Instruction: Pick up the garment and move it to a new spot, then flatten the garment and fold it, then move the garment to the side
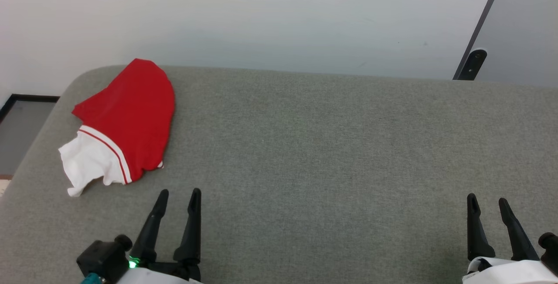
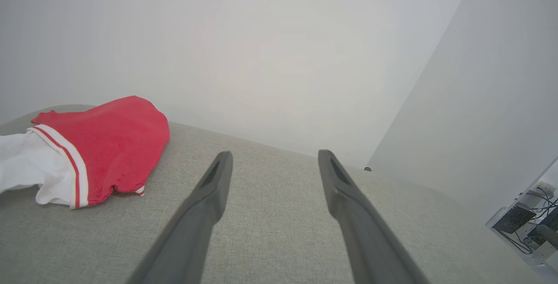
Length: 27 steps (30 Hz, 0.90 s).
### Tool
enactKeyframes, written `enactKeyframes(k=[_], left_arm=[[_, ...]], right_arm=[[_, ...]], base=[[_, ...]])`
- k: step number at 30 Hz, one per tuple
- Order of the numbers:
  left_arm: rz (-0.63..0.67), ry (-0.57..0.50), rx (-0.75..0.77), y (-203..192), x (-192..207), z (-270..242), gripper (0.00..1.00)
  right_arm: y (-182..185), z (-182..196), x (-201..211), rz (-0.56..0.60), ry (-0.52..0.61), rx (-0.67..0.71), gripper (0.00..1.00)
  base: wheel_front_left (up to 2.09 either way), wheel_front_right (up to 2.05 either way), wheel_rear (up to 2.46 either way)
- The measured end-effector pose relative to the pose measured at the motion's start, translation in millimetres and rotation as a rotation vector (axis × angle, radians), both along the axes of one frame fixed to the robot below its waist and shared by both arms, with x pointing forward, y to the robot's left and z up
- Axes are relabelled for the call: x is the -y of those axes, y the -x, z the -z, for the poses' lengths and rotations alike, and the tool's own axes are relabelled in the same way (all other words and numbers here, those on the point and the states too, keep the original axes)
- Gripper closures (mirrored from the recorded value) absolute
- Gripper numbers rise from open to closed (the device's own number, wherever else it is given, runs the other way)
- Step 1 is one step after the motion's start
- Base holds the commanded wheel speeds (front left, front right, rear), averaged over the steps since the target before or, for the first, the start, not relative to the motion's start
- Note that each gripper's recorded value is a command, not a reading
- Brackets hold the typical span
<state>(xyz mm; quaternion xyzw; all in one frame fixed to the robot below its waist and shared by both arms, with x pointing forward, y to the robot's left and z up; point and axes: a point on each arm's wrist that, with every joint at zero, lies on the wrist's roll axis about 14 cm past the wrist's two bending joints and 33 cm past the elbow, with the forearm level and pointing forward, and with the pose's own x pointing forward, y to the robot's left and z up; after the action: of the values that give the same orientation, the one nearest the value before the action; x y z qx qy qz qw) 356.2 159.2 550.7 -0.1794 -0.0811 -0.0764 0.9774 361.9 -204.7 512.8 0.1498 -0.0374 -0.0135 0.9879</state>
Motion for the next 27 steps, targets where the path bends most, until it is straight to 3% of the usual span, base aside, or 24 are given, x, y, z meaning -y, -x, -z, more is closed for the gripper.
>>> enactKeyframes(k=[15,27], left_arm=[[0.040,-0.132,0.049,4,14,-5,0.00],[0.058,-0.173,0.067,10,19,-4,0.00]], right_arm=[[3,-7,-1,-0.005,0.134,0.031,0.00],[5,-12,-11,-0.036,0.236,0.055,0.00]], base=[[0.00,0.00,0.00],[0.00,0.00,0.00]])
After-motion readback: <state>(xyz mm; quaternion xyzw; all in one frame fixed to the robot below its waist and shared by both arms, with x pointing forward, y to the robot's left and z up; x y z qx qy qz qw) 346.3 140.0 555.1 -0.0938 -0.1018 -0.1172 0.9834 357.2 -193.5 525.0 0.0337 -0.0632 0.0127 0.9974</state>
